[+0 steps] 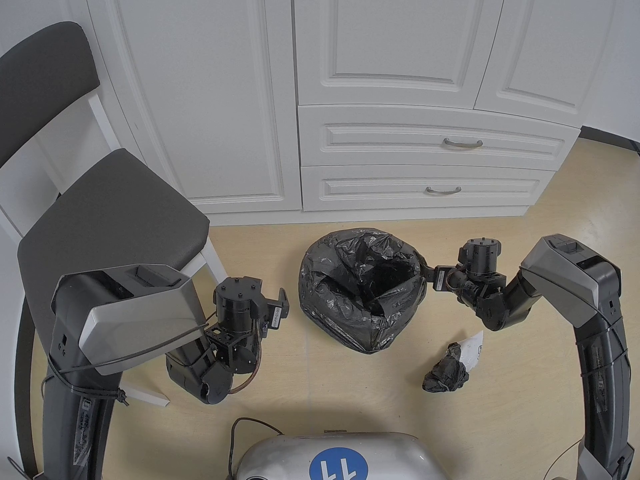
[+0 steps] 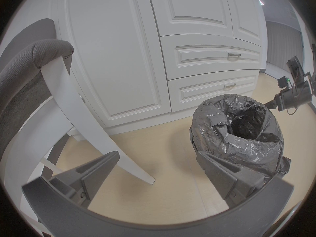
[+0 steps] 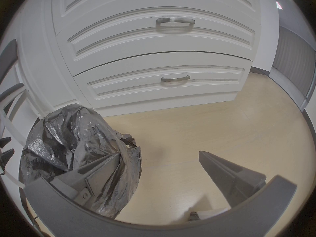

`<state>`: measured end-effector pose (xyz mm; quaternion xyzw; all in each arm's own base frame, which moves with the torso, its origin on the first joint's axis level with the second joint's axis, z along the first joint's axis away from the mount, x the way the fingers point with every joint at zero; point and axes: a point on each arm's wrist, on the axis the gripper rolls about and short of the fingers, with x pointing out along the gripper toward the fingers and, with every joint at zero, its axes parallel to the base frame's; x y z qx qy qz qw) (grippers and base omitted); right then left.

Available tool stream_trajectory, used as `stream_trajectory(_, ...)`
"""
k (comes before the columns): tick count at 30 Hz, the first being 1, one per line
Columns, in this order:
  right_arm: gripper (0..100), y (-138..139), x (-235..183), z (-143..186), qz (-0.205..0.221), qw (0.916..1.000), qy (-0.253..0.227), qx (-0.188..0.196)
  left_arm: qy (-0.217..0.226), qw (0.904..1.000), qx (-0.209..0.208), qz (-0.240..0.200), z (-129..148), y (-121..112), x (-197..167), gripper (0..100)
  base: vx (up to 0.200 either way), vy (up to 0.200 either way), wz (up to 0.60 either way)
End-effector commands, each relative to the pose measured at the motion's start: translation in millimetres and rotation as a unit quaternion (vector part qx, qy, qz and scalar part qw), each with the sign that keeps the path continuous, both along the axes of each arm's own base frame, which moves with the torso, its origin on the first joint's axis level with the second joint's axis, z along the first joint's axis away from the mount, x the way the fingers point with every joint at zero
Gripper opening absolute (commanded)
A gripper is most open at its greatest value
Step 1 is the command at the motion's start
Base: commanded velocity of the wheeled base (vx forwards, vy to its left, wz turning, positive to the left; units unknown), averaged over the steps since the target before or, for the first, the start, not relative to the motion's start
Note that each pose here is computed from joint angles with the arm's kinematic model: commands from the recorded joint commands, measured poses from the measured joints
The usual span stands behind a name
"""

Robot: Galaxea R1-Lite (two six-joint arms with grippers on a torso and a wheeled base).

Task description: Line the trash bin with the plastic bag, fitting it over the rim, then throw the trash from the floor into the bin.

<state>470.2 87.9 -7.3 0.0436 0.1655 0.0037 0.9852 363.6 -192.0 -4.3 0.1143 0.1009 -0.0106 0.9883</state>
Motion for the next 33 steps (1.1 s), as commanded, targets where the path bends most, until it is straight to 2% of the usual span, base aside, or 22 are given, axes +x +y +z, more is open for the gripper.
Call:
stream_trajectory(1, 100, 20, -48, 80, 0.036, 0.999, -0.028, 0.0, -0.005, 1.0, 0.007, -0.002, 1, 1, -1, 100, 0.0, 0.0, 0.0)
stream_trajectory(5, 100, 36, -66, 90, 0.059, 0.9979, -0.027, -0.001, -0.009, 0.9999, 0.01, -0.003, -1, 1, -1, 100, 0.0, 0.0, 0.0)
stream_trajectory(8, 100, 69, -72, 67, 0.087, 0.9962, -0.003, -0.01, -0.007, 0.9999, 0.012, -0.003, -1, 2, -2, 100, 0.0, 0.0, 0.0)
stream_trajectory(13, 100, 103, -60, 27, 0.052, 0.9978, 0.009, -0.041, -0.006, 0.9999, 0.014, -0.004, -1, 2, -4, 100, 0.0, 0.0, 0.0)
stream_trajectory(20, 100, 116, -63, -8, 0.053, 0.9958, 0.037, -0.064, -0.005, 0.9999, 0.016, -0.004, -3, 2, -4, 100, 0.0, 0.0, 0.0)
stream_trajectory(23, 100, 124, -64, -22, 0.041, 0.9938, 0.041, -0.094, -0.007, 0.9999, 0.015, -0.004, -1, 2, -4, 100, 0.0, 0.0, 0.0)
stream_trajectory(26, 100, 124, -63, -24, 0.03, 0.9922, 0.038, -0.115, -0.009, 0.9999, 0.013, -0.004, 0, 2, -3, 100, 0.0, 0.0, 0.0)
stream_trajectory(29, 100, 120, -63, -20, 0.025, 0.9921, 0.037, -0.117, -0.008, 0.9999, 0.014, -0.004, 0, 3, -3, 100, 0.0, 0.0, 0.0)
stream_trajectory(33, 100, 106, -66, -5, 0.019, 0.9901, 0.035, -0.135, -0.01, 0.9999, 0.013, -0.003, 1, 3, -3, 100, 0.0, 0.0, 0.0)
